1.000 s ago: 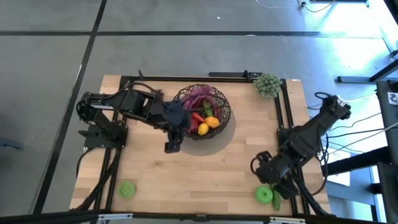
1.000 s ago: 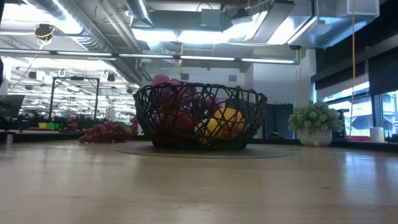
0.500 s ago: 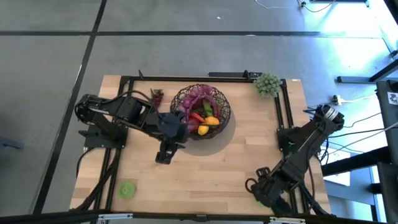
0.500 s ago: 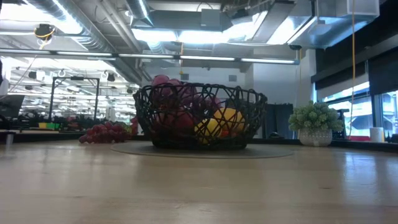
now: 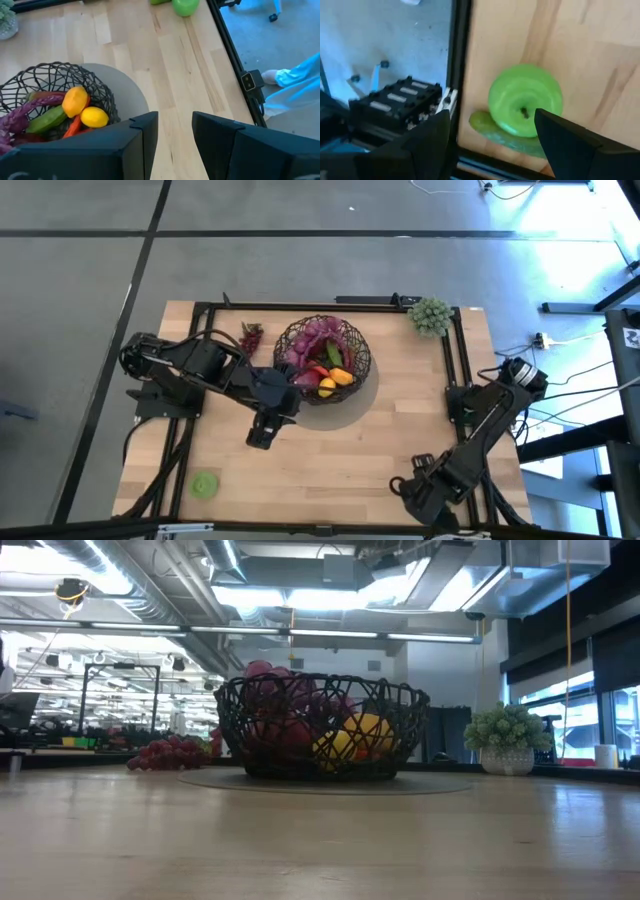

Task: Build produce basket
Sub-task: Put the green apple into the wire basket

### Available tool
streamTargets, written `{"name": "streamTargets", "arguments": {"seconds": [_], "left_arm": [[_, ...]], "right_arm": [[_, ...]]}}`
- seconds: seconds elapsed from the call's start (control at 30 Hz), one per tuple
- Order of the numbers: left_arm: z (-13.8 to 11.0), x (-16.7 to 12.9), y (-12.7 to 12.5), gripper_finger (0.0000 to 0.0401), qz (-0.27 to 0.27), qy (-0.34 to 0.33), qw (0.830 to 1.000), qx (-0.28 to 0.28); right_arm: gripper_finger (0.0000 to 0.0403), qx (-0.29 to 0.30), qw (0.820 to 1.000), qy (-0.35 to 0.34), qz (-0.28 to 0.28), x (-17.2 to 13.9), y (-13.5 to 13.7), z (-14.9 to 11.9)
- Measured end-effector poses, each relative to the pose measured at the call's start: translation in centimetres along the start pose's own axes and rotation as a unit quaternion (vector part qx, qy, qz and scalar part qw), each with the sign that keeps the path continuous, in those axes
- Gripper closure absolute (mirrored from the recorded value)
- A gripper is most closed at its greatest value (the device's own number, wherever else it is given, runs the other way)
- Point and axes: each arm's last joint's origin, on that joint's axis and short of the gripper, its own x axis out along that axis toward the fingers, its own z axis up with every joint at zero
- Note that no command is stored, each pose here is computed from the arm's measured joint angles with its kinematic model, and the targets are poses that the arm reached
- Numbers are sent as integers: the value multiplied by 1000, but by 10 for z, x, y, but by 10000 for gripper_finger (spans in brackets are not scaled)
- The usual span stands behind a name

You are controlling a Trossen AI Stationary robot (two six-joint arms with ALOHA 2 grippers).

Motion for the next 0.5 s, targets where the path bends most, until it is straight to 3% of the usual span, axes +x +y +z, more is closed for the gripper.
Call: {"name": "streamTargets", "arguments": {"seconds": [0.27, 0.5], "left_arm": [[0, 0, 0, 291, 1, 0, 1000, -1], [0, 0, 0, 291, 1, 0, 1000, -1]], "right_arm": [[116, 34, 999, -25, -17, -3, -7, 7], [116, 10, 1000, -20, -16, -4, -8, 7]]}}
